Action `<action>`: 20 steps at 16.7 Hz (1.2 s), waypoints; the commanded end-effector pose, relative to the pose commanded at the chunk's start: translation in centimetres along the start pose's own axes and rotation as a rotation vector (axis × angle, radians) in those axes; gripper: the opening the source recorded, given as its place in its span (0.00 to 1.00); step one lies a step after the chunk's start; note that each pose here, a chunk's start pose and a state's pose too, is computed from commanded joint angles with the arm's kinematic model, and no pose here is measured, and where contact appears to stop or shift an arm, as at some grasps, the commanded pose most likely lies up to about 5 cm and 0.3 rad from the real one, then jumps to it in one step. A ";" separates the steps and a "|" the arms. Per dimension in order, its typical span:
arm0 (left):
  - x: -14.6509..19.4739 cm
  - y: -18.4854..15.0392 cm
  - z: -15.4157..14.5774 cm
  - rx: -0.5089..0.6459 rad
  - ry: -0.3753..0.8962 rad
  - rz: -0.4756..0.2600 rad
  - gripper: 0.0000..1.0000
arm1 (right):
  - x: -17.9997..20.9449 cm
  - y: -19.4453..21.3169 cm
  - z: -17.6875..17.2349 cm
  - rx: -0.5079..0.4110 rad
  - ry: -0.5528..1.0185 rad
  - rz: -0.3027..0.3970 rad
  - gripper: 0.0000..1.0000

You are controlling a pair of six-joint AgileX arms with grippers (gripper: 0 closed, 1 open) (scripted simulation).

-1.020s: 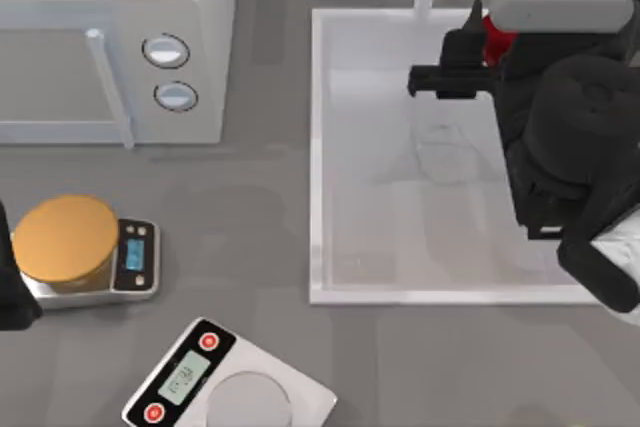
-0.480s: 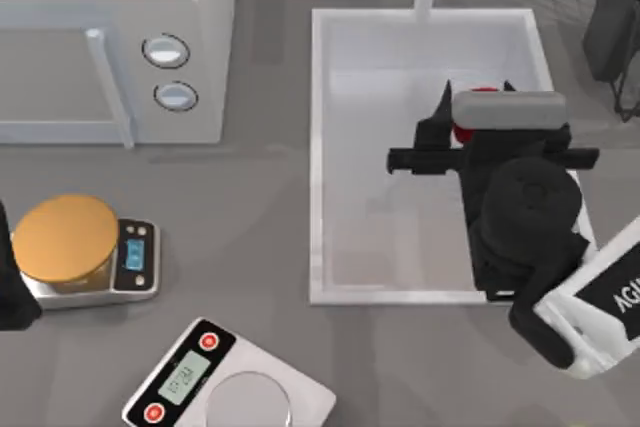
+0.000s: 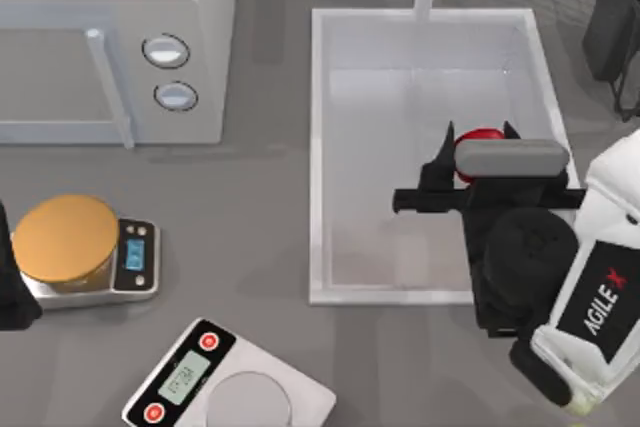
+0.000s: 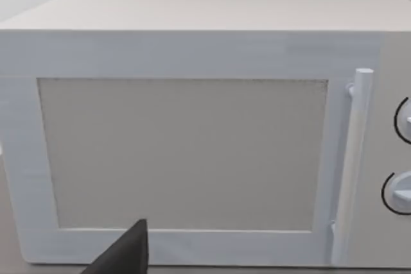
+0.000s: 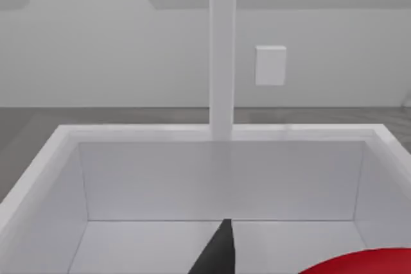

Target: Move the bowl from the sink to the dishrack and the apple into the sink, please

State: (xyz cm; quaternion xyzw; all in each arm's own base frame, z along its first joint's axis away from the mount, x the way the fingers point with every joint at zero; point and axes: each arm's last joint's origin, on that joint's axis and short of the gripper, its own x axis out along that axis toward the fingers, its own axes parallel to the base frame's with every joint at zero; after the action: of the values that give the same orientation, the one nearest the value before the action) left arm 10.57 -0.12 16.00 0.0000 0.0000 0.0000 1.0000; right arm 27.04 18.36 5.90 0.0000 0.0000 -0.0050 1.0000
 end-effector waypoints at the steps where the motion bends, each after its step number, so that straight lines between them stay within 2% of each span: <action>1: 0.0 0.0 0.0 0.000 0.000 0.000 1.00 | 0.0 0.0 0.0 0.000 0.000 0.000 0.00; 2: 0.0 0.0 0.0 0.000 0.000 0.000 1.00 | 0.0 0.0 0.0 0.000 0.000 0.000 0.00; 15: 0.0 0.0 0.0 0.000 0.000 0.000 1.00 | 0.0 0.0 0.0 0.000 0.000 0.000 0.98; 20: 0.0 0.0 0.0 0.000 0.000 0.000 1.00 | 0.0 0.0 0.0 0.000 0.000 0.000 1.00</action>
State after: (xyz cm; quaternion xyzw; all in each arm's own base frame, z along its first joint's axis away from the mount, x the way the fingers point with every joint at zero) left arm 10.57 -0.12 16.00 0.0000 0.0000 0.0000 1.0000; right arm 27.04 18.36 5.90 0.0000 0.0000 -0.0050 1.0000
